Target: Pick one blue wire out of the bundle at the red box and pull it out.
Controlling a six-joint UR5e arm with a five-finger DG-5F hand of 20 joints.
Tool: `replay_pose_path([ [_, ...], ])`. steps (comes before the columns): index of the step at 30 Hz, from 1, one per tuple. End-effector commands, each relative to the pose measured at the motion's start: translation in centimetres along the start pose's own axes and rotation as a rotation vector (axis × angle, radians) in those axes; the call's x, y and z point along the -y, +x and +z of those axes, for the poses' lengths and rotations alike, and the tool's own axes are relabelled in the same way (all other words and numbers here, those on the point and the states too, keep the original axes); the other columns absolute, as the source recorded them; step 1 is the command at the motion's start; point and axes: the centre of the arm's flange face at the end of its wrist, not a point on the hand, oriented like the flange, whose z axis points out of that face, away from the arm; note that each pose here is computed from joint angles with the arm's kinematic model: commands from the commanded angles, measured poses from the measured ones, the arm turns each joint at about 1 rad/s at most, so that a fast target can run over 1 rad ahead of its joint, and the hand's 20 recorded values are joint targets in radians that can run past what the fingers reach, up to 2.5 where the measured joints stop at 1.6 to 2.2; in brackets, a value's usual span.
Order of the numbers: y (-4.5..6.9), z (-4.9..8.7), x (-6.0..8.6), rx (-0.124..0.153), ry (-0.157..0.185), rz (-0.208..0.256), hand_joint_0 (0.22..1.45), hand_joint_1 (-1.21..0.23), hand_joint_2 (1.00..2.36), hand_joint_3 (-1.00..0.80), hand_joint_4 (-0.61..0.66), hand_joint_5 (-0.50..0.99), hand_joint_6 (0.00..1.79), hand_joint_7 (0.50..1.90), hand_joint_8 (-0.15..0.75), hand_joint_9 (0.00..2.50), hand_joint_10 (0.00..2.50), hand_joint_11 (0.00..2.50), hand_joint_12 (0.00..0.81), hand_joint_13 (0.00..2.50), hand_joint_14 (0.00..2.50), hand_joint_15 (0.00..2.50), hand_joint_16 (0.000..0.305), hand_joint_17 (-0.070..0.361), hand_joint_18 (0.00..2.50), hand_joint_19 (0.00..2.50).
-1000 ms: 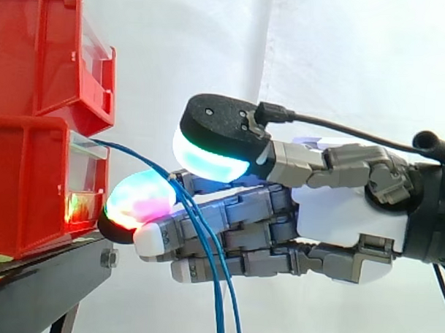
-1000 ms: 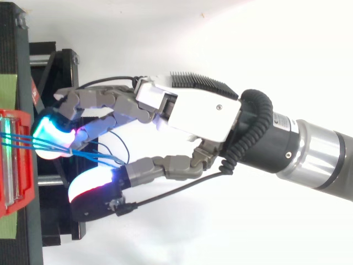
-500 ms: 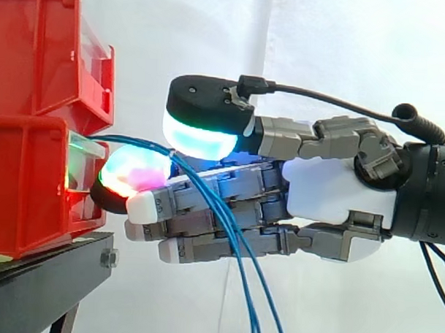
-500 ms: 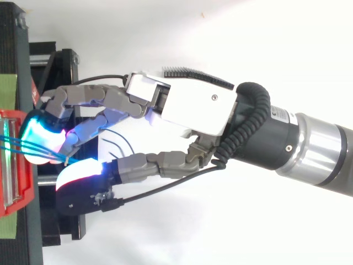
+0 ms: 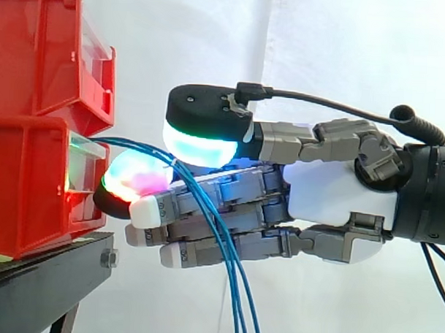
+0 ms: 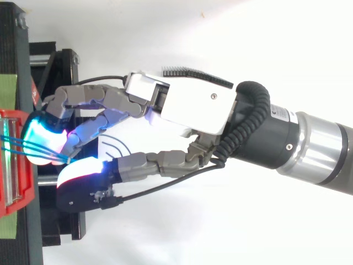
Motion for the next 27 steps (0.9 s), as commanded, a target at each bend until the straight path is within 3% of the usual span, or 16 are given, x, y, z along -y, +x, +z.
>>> replay_pose_path([
  [1,-0.08,0.01,-0.08,0.001,0.002,0.002,0.66,-0.65,1.02,-0.25,0.29,-0.08,0.50,1.19,0.256,0.78,0.01,0.28,0.326,0.33,0.01,0.14,0.051,0.115,0.20,0.38],
  [7,-0.10,-0.08,0.01,-0.001,0.009,-0.002,0.65,-0.66,1.02,-0.22,0.27,-0.08,0.50,1.27,0.252,0.77,0.01,0.29,0.329,0.35,0.01,0.16,0.051,0.115,0.21,0.39],
  [11,-0.16,-0.24,0.19,-0.004,0.025,-0.011,0.65,-0.66,1.02,-0.19,0.26,-0.09,0.54,1.22,0.255,0.77,0.02,0.34,0.335,0.35,0.01,0.17,0.052,0.116,0.22,0.40],
  [15,-0.23,-0.56,0.55,-0.012,0.053,-0.026,0.63,-0.66,1.02,-0.15,0.28,-0.11,0.61,1.09,0.259,0.78,0.02,0.41,0.337,0.36,0.01,0.18,0.053,0.118,0.24,0.42],
  [19,-0.28,-0.76,0.74,-0.017,0.071,-0.036,0.63,-0.72,1.02,-0.16,0.31,-0.15,0.77,0.83,0.268,0.80,0.02,0.46,0.342,0.37,0.01,0.19,0.053,0.120,0.26,0.41],
  [27,-0.37,-0.77,0.76,-0.021,0.076,-0.012,0.61,-0.74,1.02,-0.12,0.31,-0.15,0.80,0.77,0.283,0.84,0.02,0.47,0.354,0.40,0.01,0.20,0.056,0.125,0.29,0.42],
])
